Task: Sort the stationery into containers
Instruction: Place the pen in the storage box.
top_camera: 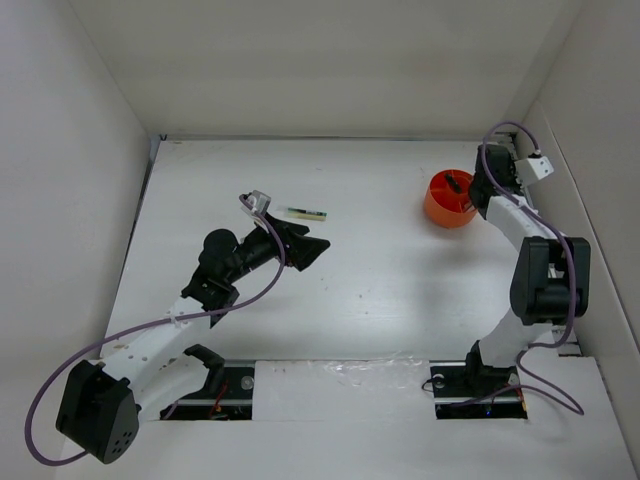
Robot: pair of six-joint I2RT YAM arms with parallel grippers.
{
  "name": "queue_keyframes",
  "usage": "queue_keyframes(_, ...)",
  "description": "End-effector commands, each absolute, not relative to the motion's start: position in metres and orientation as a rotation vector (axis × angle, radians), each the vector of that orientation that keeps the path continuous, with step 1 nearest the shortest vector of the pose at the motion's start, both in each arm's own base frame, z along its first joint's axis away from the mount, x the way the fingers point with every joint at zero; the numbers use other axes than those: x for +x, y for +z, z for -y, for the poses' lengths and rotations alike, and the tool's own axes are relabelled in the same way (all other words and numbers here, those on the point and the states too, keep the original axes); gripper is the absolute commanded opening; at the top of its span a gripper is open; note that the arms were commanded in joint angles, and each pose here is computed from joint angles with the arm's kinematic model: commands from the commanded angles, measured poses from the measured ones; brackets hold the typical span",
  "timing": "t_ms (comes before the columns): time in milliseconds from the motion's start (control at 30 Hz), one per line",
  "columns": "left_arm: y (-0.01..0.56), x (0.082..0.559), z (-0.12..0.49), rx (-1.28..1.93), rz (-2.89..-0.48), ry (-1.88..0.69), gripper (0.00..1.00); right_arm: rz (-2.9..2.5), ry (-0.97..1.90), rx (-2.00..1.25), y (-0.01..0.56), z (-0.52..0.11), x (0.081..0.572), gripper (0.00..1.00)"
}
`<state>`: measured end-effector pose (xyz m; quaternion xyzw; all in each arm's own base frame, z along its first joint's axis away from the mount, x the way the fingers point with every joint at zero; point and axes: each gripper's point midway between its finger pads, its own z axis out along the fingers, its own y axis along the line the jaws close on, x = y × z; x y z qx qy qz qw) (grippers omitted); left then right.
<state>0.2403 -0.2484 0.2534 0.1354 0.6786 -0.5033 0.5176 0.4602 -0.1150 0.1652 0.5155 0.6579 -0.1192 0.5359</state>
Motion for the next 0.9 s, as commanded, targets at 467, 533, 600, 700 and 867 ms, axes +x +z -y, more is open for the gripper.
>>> queue_keyframes(467, 0.257, 0.242, 0.247, 0.330, -1.596, -1.187, 1.00, -1.518, -0.176, 1.178, 0.212, 0.091, 0.463, 0.55)
queue_keyframes(533, 0.257, 0.242, 0.247, 0.330, -1.596, -1.187, 1.00, -1.503, -0.144, 1.166, 0.224, 0.085, 0.461, 0.59)
queue_keyframes(600, 0.255, 0.243, 0.246, 0.321, -1.607, -1.180, 1.00, -1.507, -0.117, 1.158, 0.228, 0.082, 0.462, 0.64)
queue_keyframes(700, 0.252, 0.245, 0.247, 0.319, -1.617, -1.179, 1.00, -1.509, -0.107, 1.149, 0.230, 0.077, 0.457, 0.66)
queue_keyframes(867, 0.255, 0.245, 0.245, 0.320, -1.603, -1.166, 1.00, -1.506, -0.020, 1.120, 0.243, 0.061, 0.450, 0.66)
